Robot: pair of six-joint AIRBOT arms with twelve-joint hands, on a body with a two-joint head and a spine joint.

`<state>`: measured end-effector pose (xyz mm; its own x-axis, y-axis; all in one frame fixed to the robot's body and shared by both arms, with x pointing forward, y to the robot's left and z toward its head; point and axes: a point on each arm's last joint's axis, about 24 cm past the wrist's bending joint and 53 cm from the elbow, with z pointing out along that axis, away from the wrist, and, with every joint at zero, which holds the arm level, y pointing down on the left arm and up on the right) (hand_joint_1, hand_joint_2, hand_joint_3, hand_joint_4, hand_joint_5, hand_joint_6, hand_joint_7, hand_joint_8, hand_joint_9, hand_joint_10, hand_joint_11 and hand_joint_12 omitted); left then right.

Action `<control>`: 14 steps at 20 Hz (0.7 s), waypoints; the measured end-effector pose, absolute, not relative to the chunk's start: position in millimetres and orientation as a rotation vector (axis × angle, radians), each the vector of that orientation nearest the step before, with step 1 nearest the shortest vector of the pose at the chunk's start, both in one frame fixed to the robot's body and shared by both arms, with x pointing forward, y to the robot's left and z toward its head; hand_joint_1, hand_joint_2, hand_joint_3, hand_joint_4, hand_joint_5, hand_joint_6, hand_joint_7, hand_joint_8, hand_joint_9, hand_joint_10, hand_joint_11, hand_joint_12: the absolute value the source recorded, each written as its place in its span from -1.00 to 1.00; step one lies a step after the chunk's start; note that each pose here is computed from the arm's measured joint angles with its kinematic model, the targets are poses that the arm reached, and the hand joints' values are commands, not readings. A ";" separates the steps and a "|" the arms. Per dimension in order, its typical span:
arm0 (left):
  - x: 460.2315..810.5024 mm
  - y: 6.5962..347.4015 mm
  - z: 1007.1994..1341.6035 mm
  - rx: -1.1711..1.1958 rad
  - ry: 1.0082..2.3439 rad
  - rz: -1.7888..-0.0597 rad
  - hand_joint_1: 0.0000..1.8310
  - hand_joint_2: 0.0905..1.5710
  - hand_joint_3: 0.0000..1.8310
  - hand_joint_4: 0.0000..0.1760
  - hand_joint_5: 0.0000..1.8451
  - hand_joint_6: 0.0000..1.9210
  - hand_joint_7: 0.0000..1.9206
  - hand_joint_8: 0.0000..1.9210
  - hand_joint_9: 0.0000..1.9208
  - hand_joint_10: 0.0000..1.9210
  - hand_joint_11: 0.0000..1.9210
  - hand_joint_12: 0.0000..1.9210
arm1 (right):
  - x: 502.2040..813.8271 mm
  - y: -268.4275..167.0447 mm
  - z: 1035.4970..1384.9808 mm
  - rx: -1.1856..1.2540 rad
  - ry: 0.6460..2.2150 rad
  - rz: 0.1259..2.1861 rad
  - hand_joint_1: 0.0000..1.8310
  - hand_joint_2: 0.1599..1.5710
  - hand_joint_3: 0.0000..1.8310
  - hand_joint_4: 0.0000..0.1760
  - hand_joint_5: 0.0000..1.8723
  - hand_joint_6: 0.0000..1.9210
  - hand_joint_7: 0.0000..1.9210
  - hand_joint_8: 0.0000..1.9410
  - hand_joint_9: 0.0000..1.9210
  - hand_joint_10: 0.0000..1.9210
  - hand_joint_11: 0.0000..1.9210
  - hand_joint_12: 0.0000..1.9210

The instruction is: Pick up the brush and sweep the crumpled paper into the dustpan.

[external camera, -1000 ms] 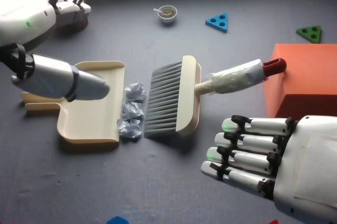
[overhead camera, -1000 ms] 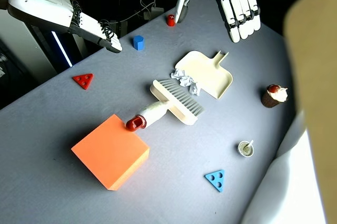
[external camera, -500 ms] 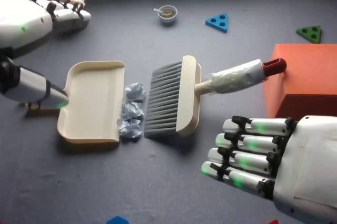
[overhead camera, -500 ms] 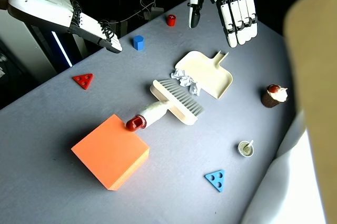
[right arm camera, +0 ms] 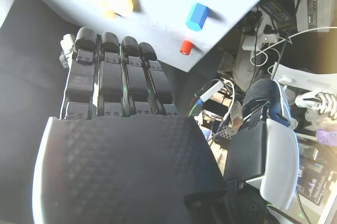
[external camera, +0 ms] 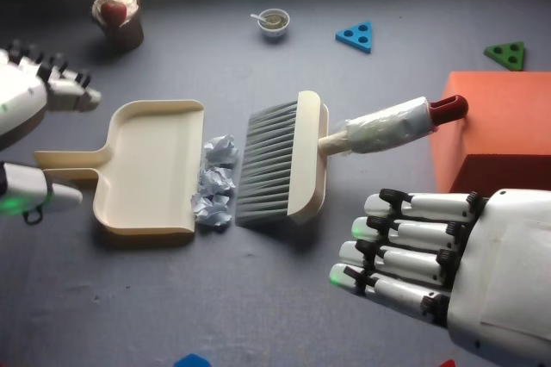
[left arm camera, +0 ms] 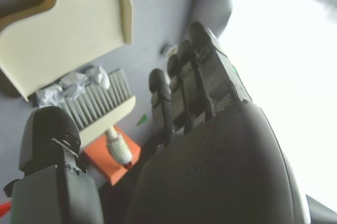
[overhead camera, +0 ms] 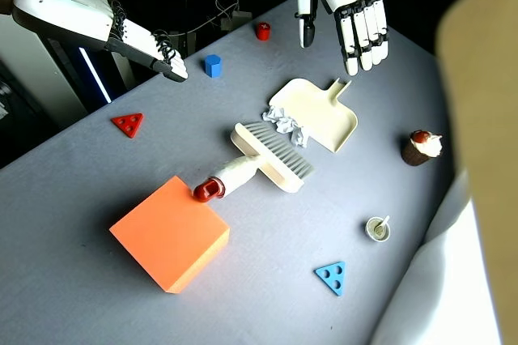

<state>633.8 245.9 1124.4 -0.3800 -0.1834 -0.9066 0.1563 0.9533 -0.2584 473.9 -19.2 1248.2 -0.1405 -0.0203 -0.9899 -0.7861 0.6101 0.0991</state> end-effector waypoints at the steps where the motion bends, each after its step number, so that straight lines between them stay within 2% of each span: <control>1: 632.8 251.2 1120.8 -0.035 1.924 -0.346 -0.29 0.37 -0.99 -0.38 -0.59 -0.99 -0.71 -1.00 -0.74 -1.00 -0.72 -0.90 | 473.9 -19.2 1248.3 -0.691 1.587 0.763 -1.00 0.15 -0.99 -1.00 -0.86 -0.99 -0.84 -0.99 -0.83 -0.99 -0.83 -0.97; 5: 635.5 255.5 1113.3 -0.068 1.900 -0.336 -0.34 0.39 -0.99 -0.18 -0.56 -0.99 -0.71 -1.00 -0.75 -1.00 -0.71 -0.89 | 473.9 -19.2 1248.3 -0.691 1.587 0.763 -1.00 0.16 -0.99 -1.00 -0.86 -0.99 -0.83 -0.99 -0.82 -0.99 -0.82 -0.97; 6: 635.6 254.4 1107.7 -0.069 1.908 -0.337 -0.27 0.36 -1.00 -0.29 -0.53 -0.99 -0.69 -0.99 -0.73 -0.99 -0.71 -0.88 | 473.9 -19.2 1248.2 -0.692 1.587 0.763 -1.00 0.16 -1.00 -1.00 -0.89 -1.00 -0.85 -1.00 -0.84 -0.99 -0.84 -0.98; 9: 639.8 256.1 1101.0 -0.073 1.906 -0.333 -0.20 0.35 -1.00 -0.36 -0.51 -0.99 -0.70 -1.00 -0.75 -1.00 -0.74 -0.88 | 473.9 -19.2 1248.3 -0.692 1.587 0.763 -1.00 0.17 -0.99 -1.00 -0.88 -1.00 -0.84 -1.00 -0.83 -1.00 -0.83 -0.98; 10: 642.0 258.0 1099.9 -0.072 1.902 -0.331 -0.19 0.35 -1.00 -0.21 -0.52 -0.99 -0.71 -1.00 -0.76 -1.00 -0.75 -0.88 | 473.9 -19.2 1248.2 -0.692 1.587 0.763 -1.00 0.19 -0.99 -1.00 -0.87 -1.00 -0.85 -1.00 -0.84 -1.00 -0.84 -0.98; 12: 644.2 260.8 1097.0 -0.076 1.897 -0.333 -0.20 0.36 -1.00 -0.17 -0.51 -0.99 -0.71 -1.00 -0.76 -1.00 -0.74 -0.88 | 473.9 -19.2 1248.2 -0.693 1.587 0.762 -1.00 0.18 -0.99 -1.00 -0.86 -0.99 -0.83 -0.99 -0.83 -0.99 -0.82 -0.98; 13: 644.6 260.3 1095.2 -0.076 1.897 -0.336 -0.17 0.36 -1.00 -0.23 -0.49 -0.99 -0.70 -0.99 -0.76 -1.00 -0.75 -0.88 | 473.9 -19.2 1248.3 -0.693 1.586 0.762 -1.00 0.18 -0.99 -1.00 -0.85 -0.99 -0.83 -0.99 -0.82 -0.99 -0.81 -0.97; 14: 644.1 260.8 1091.2 -0.083 1.901 -0.339 -0.19 0.35 -1.00 -0.11 -0.48 -0.99 -0.70 -0.99 -0.75 -0.99 -0.74 -0.87 | 473.9 -19.2 1248.3 -0.693 1.586 0.762 -1.00 0.18 -1.00 -1.00 -0.87 -1.00 -0.85 -1.00 -0.84 -1.00 -0.83 -0.98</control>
